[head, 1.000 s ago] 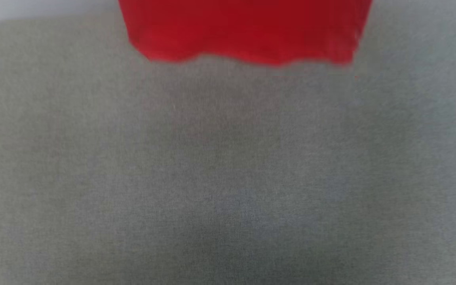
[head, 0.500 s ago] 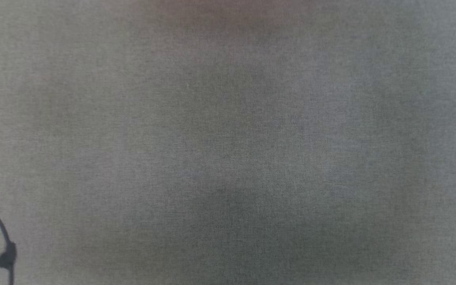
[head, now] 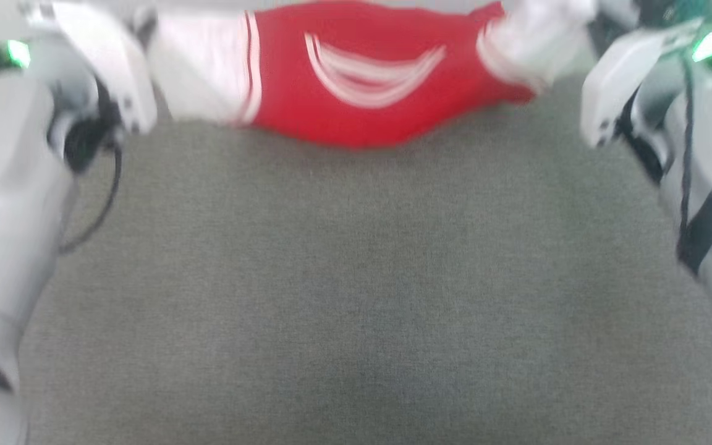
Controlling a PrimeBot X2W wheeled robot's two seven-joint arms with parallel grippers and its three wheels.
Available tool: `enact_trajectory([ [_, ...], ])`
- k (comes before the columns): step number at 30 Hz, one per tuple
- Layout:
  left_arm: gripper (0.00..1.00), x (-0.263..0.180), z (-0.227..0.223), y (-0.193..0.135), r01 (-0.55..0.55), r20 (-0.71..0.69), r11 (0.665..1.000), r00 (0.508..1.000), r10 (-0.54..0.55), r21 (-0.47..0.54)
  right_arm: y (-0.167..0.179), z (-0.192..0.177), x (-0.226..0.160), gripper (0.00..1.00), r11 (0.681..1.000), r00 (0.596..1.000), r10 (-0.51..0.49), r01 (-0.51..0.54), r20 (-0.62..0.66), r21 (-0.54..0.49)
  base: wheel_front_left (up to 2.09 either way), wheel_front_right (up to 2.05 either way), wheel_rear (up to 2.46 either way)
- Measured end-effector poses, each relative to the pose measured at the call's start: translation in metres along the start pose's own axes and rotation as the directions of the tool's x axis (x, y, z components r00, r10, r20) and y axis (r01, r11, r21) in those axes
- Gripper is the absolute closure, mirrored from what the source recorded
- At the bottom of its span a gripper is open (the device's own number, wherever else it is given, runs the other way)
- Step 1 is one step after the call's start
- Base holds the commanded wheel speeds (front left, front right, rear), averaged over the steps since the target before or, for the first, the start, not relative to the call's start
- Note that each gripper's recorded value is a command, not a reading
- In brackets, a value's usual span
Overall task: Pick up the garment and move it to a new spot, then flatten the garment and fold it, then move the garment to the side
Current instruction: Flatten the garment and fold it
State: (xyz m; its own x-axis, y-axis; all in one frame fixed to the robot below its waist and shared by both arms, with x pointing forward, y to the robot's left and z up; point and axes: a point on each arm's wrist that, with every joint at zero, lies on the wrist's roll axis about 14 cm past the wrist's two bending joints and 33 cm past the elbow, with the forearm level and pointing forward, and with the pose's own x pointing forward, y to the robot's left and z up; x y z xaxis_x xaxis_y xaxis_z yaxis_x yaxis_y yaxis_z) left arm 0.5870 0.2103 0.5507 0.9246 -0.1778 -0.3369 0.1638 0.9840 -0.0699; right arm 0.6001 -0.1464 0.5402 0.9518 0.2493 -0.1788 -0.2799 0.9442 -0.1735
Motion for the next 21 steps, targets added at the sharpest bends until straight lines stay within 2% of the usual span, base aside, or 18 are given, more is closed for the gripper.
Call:
enact_trajectory([
  [4,1.00,-0.028,-0.046,0.003,0.019,-0.146,1.000,0.989,-0.022,-0.022,0.011,-0.028,-0.027,1.00,0.997,0.993,0.054,-0.049,-0.105,0.052,0.00,0.00,0.00],
  [10,1.00,-0.072,-0.105,0.002,0.041,-0.281,0.998,0.958,-0.054,-0.052,0.015,-0.068,-0.078,1.00,0.988,0.958,0.144,-0.127,-0.249,0.084,0.00,0.00,0.00],
  [17,1.00,-0.129,-0.171,-0.007,0.031,-0.427,0.995,0.901,-0.068,-0.092,0.022,-0.124,-0.134,1.00,0.969,0.876,0.239,-0.184,-0.420,0.167,0.00,0.00,0.00],
  [18,1.00,-0.129,-0.171,-0.007,0.031,-0.427,0.995,0.901,-0.068,-0.092,0.022,-0.124,-0.134,1.00,0.969,0.876,0.239,-0.184,-0.420,0.167,0.00,0.00,0.00],
  [21,1.00,-0.153,-0.190,-0.008,0.011,-0.481,0.996,0.875,-0.055,-0.093,0.026,-0.143,-0.157,1.00,0.960,0.830,0.272,-0.201,-0.487,0.194,0.00,0.00,0.00],
])
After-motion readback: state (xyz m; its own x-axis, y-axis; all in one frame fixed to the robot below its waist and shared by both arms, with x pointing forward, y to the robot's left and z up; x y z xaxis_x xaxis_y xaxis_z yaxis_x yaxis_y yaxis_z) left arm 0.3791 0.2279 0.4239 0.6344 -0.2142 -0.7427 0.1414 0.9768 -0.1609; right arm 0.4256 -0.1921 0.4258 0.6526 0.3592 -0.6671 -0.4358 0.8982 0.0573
